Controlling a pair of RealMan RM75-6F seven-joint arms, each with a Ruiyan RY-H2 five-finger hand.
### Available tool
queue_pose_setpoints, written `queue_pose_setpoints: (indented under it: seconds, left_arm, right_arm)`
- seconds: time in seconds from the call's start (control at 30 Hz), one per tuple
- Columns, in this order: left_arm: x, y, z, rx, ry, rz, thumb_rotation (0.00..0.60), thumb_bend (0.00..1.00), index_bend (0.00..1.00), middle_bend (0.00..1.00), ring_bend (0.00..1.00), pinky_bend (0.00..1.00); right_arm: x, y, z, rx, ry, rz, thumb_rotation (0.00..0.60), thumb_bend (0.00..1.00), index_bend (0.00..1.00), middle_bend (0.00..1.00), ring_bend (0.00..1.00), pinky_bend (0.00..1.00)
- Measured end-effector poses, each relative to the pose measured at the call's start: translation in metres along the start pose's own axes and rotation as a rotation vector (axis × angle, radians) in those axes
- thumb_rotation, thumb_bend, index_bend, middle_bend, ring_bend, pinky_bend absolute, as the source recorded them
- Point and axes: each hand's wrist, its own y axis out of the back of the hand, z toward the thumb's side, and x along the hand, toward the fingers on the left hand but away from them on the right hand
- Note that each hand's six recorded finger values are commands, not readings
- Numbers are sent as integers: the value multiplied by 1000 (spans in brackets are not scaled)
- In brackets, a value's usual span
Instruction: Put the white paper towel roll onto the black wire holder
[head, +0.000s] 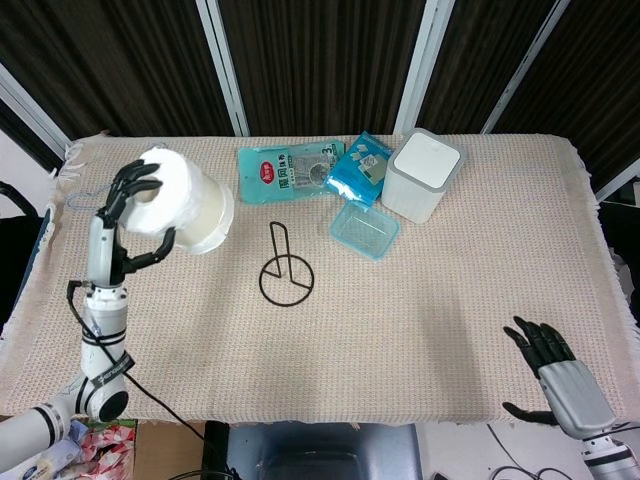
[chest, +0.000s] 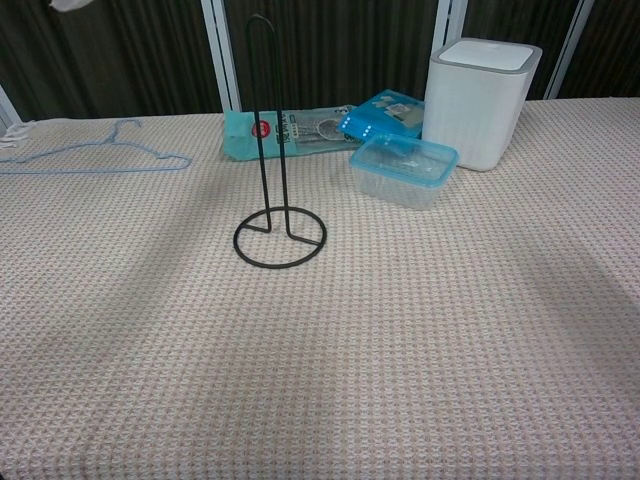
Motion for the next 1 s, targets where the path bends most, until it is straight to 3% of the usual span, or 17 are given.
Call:
queue_pose_setpoints:
  seconds: [0.17, 0.43, 0.67, 1.0]
  left_arm:
    - [25, -26, 11, 16, -5, -50, 600, 597, 443, 623, 653, 1000]
    - [24, -56, 20, -22, 12, -138, 600, 589, 442, 622, 652, 1000]
    - [21, -74, 20, -4, 24, -187, 600, 583, 443, 624, 652, 1000]
    - [20, -86, 17, 13, 27, -203, 600, 584, 443, 624, 652, 1000]
  right_arm:
    - [-2, 2, -4, -14, -11, 0, 600, 136, 0, 0, 0, 0]
    - [-3, 5, -7, -20, -13, 3, 600, 136, 0, 0, 0, 0]
    - [-1, 8, -7, -32, -10, -2, 600, 136, 0, 0, 0, 0]
    - [1, 14, -10, -43, -10, -17, 600, 136, 0, 0, 0, 0]
